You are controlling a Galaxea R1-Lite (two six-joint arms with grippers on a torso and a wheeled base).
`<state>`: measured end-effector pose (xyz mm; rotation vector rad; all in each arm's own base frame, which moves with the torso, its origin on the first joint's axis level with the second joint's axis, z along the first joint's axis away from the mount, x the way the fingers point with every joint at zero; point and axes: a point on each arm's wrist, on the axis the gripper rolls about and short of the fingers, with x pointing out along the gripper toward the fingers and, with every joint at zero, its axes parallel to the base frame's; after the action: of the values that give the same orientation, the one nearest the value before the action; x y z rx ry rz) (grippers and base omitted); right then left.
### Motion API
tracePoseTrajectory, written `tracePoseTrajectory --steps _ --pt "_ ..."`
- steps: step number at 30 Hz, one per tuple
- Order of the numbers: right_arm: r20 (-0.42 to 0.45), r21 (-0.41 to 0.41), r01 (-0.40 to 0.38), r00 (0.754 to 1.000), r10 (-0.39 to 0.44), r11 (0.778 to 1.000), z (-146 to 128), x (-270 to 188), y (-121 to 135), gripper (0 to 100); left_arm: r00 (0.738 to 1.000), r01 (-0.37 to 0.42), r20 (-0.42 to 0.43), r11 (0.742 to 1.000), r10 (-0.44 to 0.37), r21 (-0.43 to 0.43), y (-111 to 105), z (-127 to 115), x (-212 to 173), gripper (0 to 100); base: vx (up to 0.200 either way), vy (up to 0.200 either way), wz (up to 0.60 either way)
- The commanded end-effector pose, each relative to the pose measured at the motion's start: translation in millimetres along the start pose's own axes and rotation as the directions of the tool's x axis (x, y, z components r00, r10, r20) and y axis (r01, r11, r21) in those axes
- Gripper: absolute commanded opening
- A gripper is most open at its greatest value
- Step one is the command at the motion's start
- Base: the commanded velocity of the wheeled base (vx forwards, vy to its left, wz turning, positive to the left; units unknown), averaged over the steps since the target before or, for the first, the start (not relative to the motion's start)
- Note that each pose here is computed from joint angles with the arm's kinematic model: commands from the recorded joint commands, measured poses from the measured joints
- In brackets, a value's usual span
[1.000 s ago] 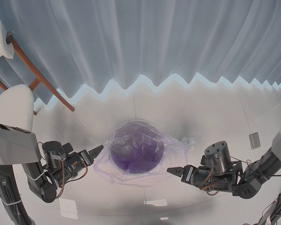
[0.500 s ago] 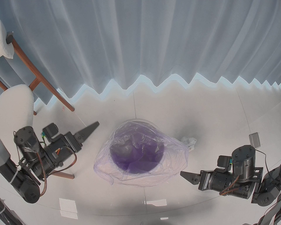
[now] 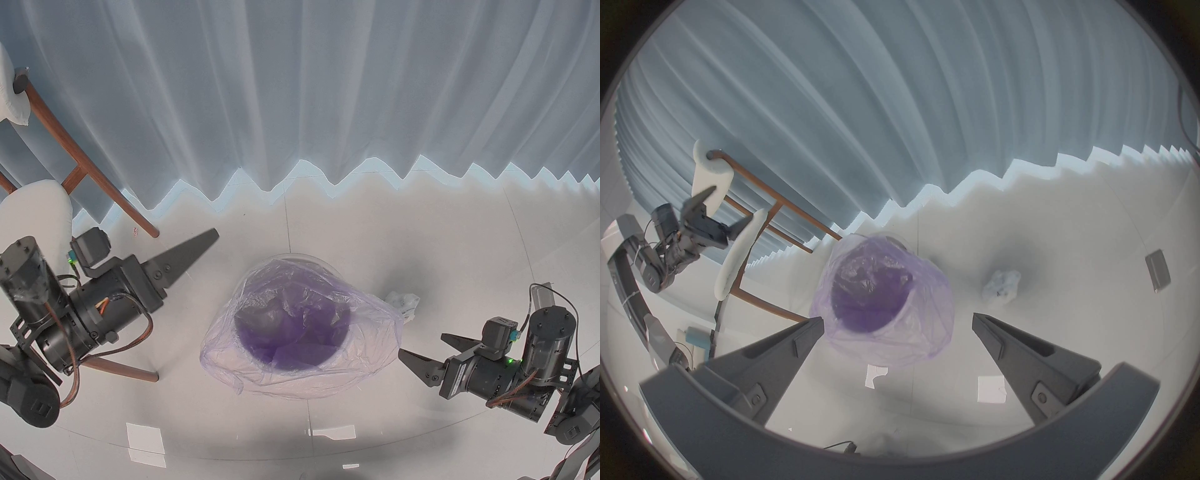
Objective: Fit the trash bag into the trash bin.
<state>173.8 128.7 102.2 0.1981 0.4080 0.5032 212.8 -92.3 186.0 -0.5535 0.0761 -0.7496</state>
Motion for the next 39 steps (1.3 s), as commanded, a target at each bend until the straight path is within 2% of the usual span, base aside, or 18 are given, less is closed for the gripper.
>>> tracePoseTrajectory --steps 1,3,6,8,12,13,17,24,32,33,39 --pt "0.034 -0.078 -0.010 0.999 0.013 0.997 9.1 48.2 -21.3 100 0.972 -0.119 -0.174 0.971 0.156 0.206 41.8 -4.9 42.4 100 0.000 0.000 0.00" --pt "0.061 -0.097 -0.014 0.998 0.020 0.995 15.2 66.6 -25.0 100 0.957 -0.148 -0.201 0.948 0.209 0.280 62.2 -8.7 49.9 100 0.000 0.000 0.00" --pt "0.083 -0.117 -0.012 0.996 0.022 0.993 20.5 89.1 -27.4 100 0.938 -0.144 -0.236 0.905 0.253 0.399 88.8 -18.3 57.2 100 0.000 0.000 0.00" --pt "0.089 -0.118 -0.014 0.996 0.024 0.993 22.2 100.0 -28.0 100 0.932 -0.114 -0.262 0.888 0.251 0.445 99.8 -24.1 60.0 100 0.000 0.000 0.00" --pt "0.119 -0.118 -0.011 0.993 0.025 0.993 27.8 116.1 -30.4 100 0.936 -0.062 -0.274 0.870 0.221 0.489 103.4 -24.3 65.6 100 0.000 0.000 0.00" --pt "0.146 -0.110 0.006 0.989 0.010 0.994 36.4 119.2 -37.2 100 0.933 -0.042 -0.283 0.849 0.222 0.526 110.8 -27.2 73.9 100 0.000 0.000 0.00" --pt "0.158 -0.107 -0.006 0.987 0.023 0.994 41.1 121.5 -39.5 100 0.923 -0.022 -0.302 0.814 0.240 0.580 131.4 -39.2 84.5 100 0.000 0.000 0.00" --pt "0.162 -0.099 0.006 0.987 0.010 0.995 41.8 121.6 -44.2 100 0.924 -0.008 -0.305 0.808 0.232 0.590 134.4 -42.9 90.0 100 0.000 0.000 0.00" --pt "0.145 -0.098 0.006 0.989 0.008 0.995 35.6 126.0 -45.3 100 0.913 0.002 -0.334 0.816 0.234 0.577 139.5 -54.4 92.8 100 0.000 0.000 0.00" --pt "0.142 -0.101 0.002 0.990 0.012 0.995 34.9 126.4 -44.4 100 0.911 0.003 -0.339 0.817 0.236 0.576 141.2 -56.6 93.0 0 0.000 0.000 0.00" --pt "0.132 -0.102 -0.001 0.991 0.014 0.995 30.8 129.3 -44.2 100 0.911 0.002 -0.338 0.817 0.236 0.576 147.4 -64.1 95.8 0 0.000 0.000 0.00"
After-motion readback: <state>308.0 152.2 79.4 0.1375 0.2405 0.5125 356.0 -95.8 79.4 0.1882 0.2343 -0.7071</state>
